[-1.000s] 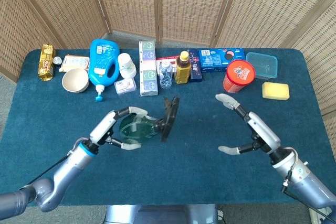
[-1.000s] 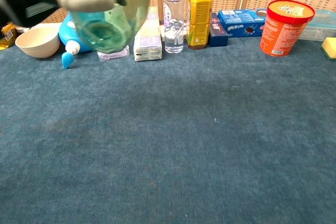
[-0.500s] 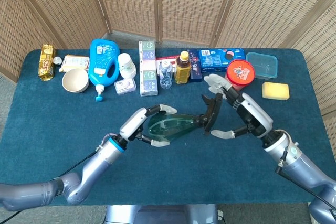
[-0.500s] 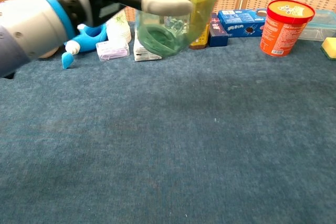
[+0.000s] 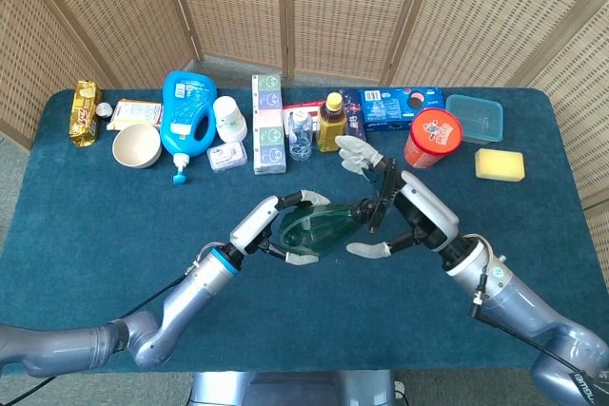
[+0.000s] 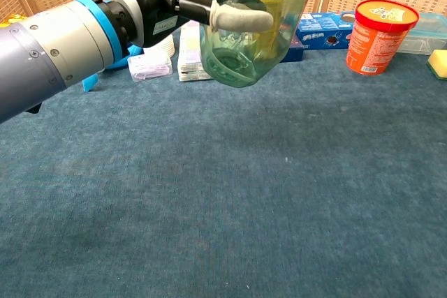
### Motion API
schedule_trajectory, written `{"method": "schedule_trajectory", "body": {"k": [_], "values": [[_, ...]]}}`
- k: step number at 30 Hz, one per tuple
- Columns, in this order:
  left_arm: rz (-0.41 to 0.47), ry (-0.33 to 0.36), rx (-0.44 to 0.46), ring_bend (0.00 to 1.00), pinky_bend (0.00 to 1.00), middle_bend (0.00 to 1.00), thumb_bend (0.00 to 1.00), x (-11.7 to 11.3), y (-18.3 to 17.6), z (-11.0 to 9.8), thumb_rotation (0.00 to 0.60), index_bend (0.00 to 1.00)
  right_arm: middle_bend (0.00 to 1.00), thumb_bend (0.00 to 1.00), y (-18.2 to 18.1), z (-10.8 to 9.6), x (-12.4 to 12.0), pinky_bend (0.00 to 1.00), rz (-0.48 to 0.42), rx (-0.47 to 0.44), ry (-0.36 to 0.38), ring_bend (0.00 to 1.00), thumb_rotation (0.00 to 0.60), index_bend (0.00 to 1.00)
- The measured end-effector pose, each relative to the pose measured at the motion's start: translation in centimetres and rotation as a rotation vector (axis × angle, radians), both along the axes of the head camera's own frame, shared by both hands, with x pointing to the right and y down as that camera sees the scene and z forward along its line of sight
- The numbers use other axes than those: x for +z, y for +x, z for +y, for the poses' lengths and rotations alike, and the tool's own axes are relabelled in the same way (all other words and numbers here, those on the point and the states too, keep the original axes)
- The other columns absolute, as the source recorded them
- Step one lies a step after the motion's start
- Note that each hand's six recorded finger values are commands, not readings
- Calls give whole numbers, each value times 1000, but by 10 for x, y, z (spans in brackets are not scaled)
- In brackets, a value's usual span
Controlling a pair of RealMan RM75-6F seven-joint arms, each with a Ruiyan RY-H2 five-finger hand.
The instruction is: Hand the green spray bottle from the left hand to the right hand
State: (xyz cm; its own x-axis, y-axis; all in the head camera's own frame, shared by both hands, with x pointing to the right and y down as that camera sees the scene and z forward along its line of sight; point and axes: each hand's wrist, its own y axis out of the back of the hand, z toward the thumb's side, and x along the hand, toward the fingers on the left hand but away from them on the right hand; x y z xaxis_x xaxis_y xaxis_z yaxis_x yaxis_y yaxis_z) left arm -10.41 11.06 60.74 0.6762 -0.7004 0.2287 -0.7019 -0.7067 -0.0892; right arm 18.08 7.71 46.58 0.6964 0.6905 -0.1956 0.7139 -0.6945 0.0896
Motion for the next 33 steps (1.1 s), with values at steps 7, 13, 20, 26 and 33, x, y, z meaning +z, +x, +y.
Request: {"method": "schedule_trajectory", "body": {"k": [7, 13, 20, 26, 33], "values": [[7, -22, -4, 316, 439, 466, 0, 1, -1, 1, 600, 351, 403, 5, -3, -2, 2, 98, 34, 43, 13, 174, 600, 174], [6, -27, -5, 308, 439, 462, 0, 2, -1, 2, 600, 348, 676, 211, 1, -8, 5, 153, 41, 141, -5, 355, 600, 546], [3, -36, -9, 301, 438, 441, 0, 3, -2, 2, 600, 334, 762, 356, 5, -9, 3, 178, 32, 210, -6, 416, 600, 688], [9, -48, -11, 269, 439, 400, 0, 3, 0, 2, 600, 292, 769, 401, 6, -8, 2, 180, 40, 217, -4, 422, 600, 691], [8, -53, -14, 58, 269, 77, 0, 4, 0, 3, 600, 47, 771, 402, 6, -7, 0, 180, 55, 214, 5, 422, 600, 695]]}}
